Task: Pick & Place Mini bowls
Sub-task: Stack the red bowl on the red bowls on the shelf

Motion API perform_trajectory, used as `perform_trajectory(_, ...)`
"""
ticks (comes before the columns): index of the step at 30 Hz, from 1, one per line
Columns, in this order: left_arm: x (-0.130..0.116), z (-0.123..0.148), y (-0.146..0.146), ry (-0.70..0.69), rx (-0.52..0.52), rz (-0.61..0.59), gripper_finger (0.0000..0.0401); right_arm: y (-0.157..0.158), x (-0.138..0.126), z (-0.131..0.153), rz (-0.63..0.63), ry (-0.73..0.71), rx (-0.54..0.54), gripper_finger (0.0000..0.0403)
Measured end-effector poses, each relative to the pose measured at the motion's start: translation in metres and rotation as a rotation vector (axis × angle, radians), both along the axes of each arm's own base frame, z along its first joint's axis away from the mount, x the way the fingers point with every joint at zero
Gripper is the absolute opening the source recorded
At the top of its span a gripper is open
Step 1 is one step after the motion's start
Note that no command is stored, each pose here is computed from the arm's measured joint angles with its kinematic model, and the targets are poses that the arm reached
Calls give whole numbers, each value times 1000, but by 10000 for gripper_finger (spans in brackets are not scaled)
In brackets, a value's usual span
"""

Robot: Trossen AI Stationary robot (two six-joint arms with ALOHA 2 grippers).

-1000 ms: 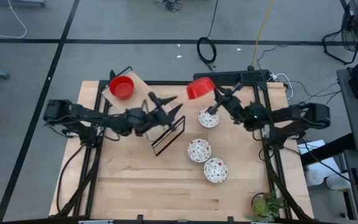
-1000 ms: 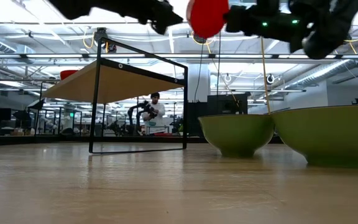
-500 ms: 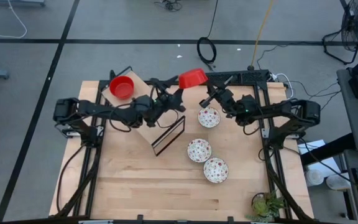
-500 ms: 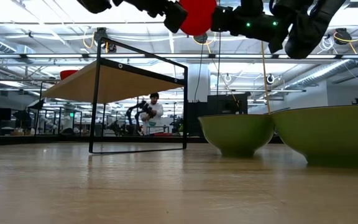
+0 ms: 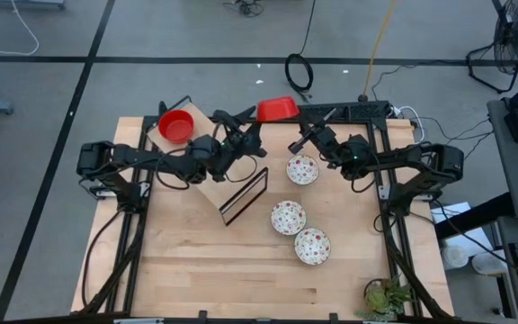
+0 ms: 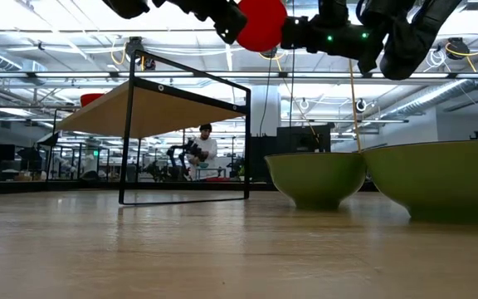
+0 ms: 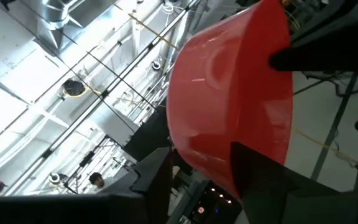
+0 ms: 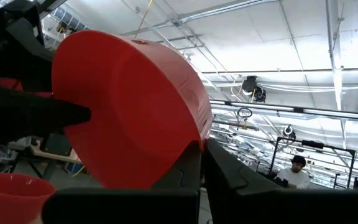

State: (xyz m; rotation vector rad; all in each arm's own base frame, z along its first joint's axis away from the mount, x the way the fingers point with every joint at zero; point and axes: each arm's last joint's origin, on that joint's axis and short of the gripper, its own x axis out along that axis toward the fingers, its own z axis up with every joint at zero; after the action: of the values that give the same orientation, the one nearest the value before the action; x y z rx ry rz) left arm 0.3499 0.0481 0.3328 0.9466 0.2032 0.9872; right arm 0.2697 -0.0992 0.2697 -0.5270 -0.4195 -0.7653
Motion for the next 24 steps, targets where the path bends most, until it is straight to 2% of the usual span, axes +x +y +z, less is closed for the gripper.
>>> perform_trajectory(6,0,0,0,17,9,11,102,-1,1,-2,14,12,31,0)
perform_trajectory(12,-2,3,1,-14,-3,37,14,-1,5,-8,23,72,54,3)
perform_trajectory(15,-3,4,2,-33,-11,58,15,0,7,-12,46,108,85,18)
perform_trajectory(19,-7,8,2,-10,-2,107,6,1,12,-20,85,181,122,59)
perform_trajectory(24,-31,32,2,-61,-46,239,5,1,15,-34,104,330,200,121)
